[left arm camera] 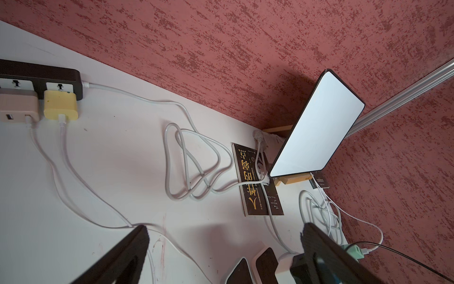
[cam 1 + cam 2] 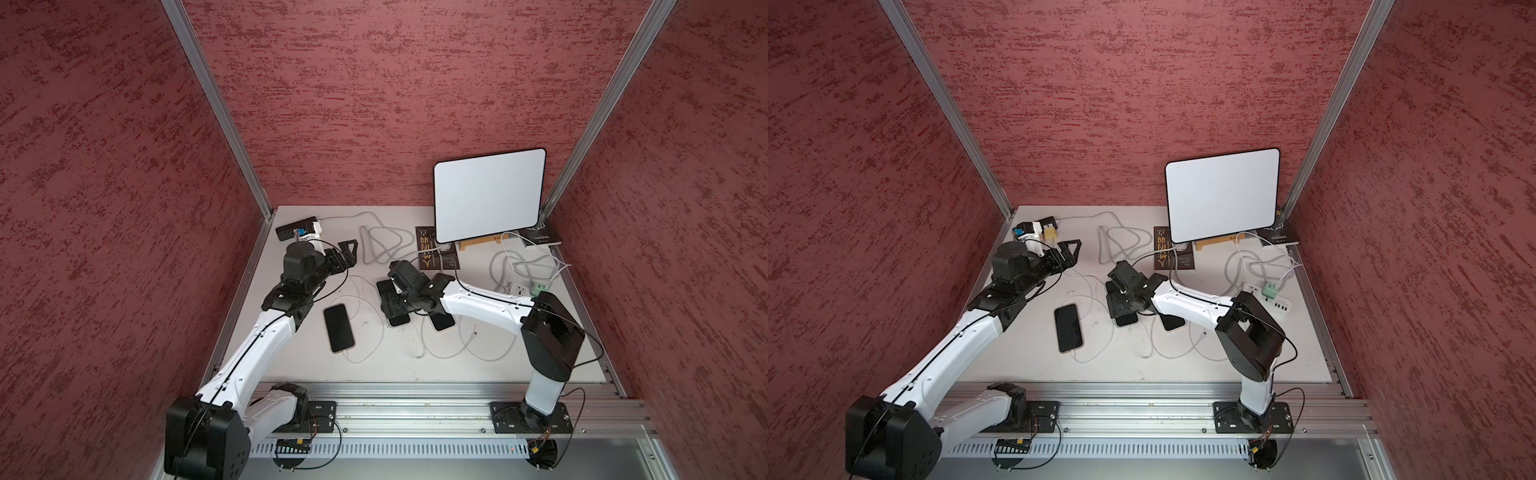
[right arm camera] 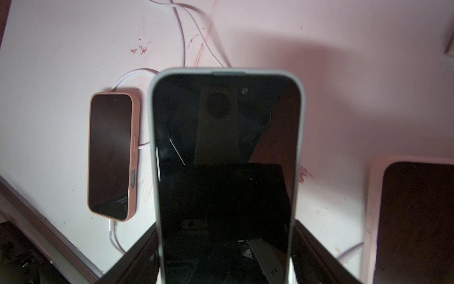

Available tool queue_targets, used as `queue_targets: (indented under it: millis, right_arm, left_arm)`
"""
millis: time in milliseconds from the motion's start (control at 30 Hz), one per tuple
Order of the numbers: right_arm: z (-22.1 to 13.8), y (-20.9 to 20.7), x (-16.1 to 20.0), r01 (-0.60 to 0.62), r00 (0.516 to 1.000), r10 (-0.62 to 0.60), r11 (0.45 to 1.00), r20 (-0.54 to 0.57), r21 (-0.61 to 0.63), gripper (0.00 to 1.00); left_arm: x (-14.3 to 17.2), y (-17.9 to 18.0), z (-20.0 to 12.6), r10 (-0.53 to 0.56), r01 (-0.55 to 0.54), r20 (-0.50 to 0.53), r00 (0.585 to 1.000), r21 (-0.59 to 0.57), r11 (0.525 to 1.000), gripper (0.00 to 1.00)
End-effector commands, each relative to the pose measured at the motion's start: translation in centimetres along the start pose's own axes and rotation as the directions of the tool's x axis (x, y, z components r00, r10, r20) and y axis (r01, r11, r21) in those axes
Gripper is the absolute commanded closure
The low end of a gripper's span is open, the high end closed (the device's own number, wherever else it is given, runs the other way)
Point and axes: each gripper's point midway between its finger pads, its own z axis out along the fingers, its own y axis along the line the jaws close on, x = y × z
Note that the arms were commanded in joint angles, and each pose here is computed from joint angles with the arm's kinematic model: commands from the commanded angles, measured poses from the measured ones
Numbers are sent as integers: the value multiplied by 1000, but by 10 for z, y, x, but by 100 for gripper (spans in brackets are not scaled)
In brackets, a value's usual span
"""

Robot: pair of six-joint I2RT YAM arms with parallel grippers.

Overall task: Unplug the charging cable from the phone
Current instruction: Pick up the phone at the center of the board.

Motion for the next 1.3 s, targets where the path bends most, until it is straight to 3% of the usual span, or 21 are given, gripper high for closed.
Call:
queue_targets:
  millis: [0, 300, 600, 767, 967, 1267]
  right_arm:
    - [-24, 31, -36, 3, 994, 24, 970, 110, -241, 45]
    - [-55, 22, -54, -39, 983, 117, 883, 139, -467, 47]
    - [-95, 14, -55, -5, 975, 139, 794, 174, -608, 48]
    - [-120, 14, -52, 36, 971, 133, 738, 198, -674, 48]
    - [-155, 22, -47, 111, 964, 105, 676, 245, -729, 48]
    - [-189, 38, -40, 188, 956, 68, 607, 286, -772, 49]
  left_arm:
    - [1, -13, 3, 2, -1, -17, 1000, 79, 997, 0]
    - [14, -38, 8, 7, 17, -101, 995, 235, 972, 0]
    - [25, -69, 9, 8, 75, -197, 980, 410, 909, 0]
    - [33, -88, 8, 35, 103, -256, 966, 507, 856, 0]
    - [48, -120, -1, 115, 116, -306, 945, 643, 757, 0]
    - [68, -148, -17, 224, 117, -335, 915, 754, 647, 0]
